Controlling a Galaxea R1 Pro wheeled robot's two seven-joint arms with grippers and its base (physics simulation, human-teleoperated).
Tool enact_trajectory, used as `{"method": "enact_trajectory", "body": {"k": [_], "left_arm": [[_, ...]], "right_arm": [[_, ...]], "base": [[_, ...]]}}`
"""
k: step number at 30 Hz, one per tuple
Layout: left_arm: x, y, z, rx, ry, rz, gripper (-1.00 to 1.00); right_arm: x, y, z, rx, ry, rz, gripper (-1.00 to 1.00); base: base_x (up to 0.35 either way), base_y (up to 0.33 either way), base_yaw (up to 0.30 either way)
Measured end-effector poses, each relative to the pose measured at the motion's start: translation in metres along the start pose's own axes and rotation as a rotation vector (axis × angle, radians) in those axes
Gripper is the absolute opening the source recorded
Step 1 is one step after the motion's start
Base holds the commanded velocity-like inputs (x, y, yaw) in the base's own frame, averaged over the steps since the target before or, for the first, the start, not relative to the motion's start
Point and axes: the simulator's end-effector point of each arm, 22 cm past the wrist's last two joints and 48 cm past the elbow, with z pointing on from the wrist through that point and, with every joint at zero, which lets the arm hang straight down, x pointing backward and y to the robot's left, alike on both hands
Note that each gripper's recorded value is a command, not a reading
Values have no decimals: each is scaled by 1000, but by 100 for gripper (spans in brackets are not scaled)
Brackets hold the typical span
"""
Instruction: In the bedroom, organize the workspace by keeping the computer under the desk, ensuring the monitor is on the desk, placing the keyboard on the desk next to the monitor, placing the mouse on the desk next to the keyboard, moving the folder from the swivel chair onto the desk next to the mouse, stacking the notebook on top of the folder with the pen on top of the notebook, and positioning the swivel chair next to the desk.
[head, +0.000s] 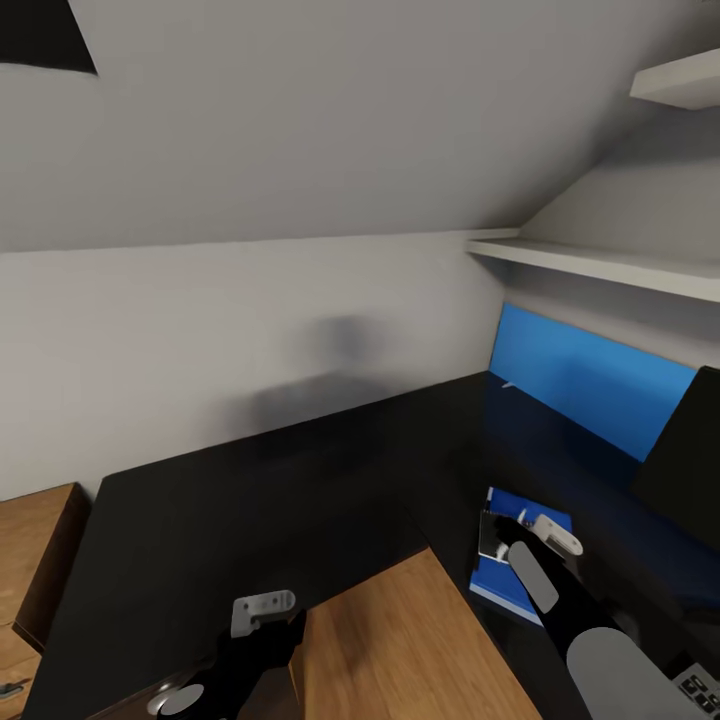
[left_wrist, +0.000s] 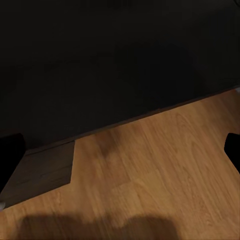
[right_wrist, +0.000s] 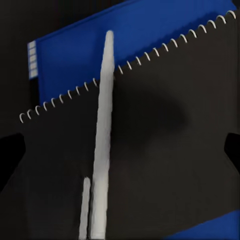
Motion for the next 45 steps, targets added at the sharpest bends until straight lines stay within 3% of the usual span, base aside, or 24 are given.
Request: {"method": "enact_trajectory", "body": {"k": [4, 9, 11, 16, 26, 31, 36, 43, 45], "left_arm": [[-3, -1, -4, 0, 0, 0, 100], [-6, -3, -9, -1, 1, 3, 100], [-7, -3, -10, -2, 1, 3, 100], [-11, -4, -15, -2, 2, 3, 100], [-16, -6, -23, -3, 2, 3, 100], [-19, -7, -28, -3, 2, 2, 100], [-22, -6, -32, -7, 2, 1, 100], [-26, -5, -38, -12, 1, -1, 100], [-28, 9, -39, -40, -1, -14, 100]], "right_arm": [[-7, 4, -5, -8, -9, 3, 100], [-41, 33, -23, -71, -72, 24, 100], [-45, 41, -28, -86, -83, 9, 100], [-40, 63, -40, -123, -84, -43, 100], [-22, 92, -59, -167, -55, -61, 100], [-6, 118, -75, -215, -46, -122, 100], [27, 160, -103, -309, -44, -267, 100], [38, 176, -119, -344, -38, -303, 100], [45, 185, -127, -364, -29, -311, 100]], "base": [[0, 0, 0], [0, 0, 0], [0, 0, 0], [-59, 0, 0], [-290, 0, 0], [-330, 0, 0], [-335, 0, 0], [-164, 0, 0], [-16, 0, 0]]}}
